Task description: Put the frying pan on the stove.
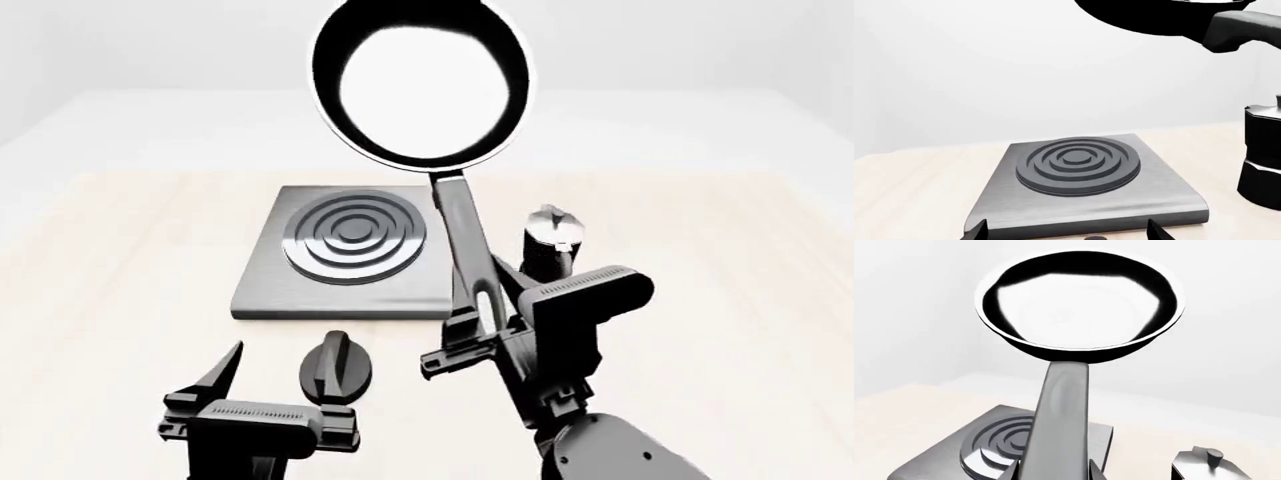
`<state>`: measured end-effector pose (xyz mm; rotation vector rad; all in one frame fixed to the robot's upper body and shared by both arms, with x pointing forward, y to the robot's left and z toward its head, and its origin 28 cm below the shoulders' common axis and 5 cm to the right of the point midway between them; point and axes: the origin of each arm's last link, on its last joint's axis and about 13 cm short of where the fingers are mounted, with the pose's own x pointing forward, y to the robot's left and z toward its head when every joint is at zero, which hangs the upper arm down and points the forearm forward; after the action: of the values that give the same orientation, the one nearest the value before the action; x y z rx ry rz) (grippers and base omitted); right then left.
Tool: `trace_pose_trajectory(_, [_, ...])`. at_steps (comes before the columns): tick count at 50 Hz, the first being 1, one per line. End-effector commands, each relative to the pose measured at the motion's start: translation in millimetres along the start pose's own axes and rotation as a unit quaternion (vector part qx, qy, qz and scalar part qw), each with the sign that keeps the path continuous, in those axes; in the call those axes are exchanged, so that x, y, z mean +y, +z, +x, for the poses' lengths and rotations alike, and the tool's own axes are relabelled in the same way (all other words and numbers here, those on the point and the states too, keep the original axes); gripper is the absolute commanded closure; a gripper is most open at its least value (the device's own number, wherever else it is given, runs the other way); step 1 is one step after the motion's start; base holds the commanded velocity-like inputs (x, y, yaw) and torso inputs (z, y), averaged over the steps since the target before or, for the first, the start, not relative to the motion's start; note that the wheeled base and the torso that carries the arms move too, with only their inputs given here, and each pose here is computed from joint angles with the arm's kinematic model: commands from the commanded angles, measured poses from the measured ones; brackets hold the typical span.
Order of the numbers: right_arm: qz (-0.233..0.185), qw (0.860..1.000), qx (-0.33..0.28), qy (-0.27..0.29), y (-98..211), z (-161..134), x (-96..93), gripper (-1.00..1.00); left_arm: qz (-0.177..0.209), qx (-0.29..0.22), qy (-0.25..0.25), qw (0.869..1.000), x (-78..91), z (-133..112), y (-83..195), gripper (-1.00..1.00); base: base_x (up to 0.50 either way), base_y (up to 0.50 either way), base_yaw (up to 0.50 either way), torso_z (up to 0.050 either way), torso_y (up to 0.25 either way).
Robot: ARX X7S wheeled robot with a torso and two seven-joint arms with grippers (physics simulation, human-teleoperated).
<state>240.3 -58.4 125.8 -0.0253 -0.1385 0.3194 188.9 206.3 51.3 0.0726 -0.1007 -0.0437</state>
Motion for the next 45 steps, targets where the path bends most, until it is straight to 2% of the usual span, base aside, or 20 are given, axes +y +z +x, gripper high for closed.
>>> trace_pose_trajectory(1, [-0.031,0.999,-0.025,0.029,11,11,-6.6,1.0,0.0,0.001,0.001,1.0,-0.2,0,-1,-1.0,0.0,0.0,0.0,0.0,0.011])
trace_pose_trajectory(18, [-0.056,0.997,-0.003,0.051,11,28,-18.5,1.0,0.003,0.005,0.004,1.0,0.8,1,-4,-1.0,0.0,0.0,0.0,0.001,0.002])
trace_pose_trajectory(35, [-0.057,0.994,0.05,0.081,8,48,-25.6,1.0,0.003,0.0,0.003,1.0,1.5,1,1,-1.0,0.0,0.0,0.0,0.001,0.002])
trace_pose_trajectory(37, [-0.066,0.992,0.076,0.081,9,51,-26.7,1.0,0.002,0.0,0.002,1.0,1.3,1,1,-1.0,0.0,0.0,0.0,0.0,0.005])
trace_pose_trajectory(38, [-0.055,0.993,0.063,0.083,9,52,-26.7,1.0,0.002,0.0,0.003,1.0,1.2,1,1,-1.0,0.0,0.0,0.0,0.0,0.0])
trace_pose_trajectory(41, [-0.056,0.993,0.065,0.084,10,55,-27.8,1.0,0.002,0.0,0.002,1.0,1.0,1,1,-1.0,0.0,0.0,0.0,0.0,0.0])
trace_pose_trajectory(42, [-0.063,0.991,0.085,0.08,10,56,-28.4,1.0,0.003,0.0,0.002,1.0,1.0,1,1,-1.0,0.0,0.0,0.0,0.0,0.01])
trace_pose_trajectory(43, [-0.052,0.993,0.07,0.085,12,58,-28.8,1.0,0.002,0.0,0.002,1.0,1.2,1,1,-1.0,0.0,0.0,0.0,0.0,0.0])
trace_pose_trajectory(45, [-0.041,0.992,0.076,0.088,13,60,-29.3,1.0,0.002,0.001,0.003,1.0,1.4,1,0,-1.0,0.0,0.0,0.0,0.0,0.0])
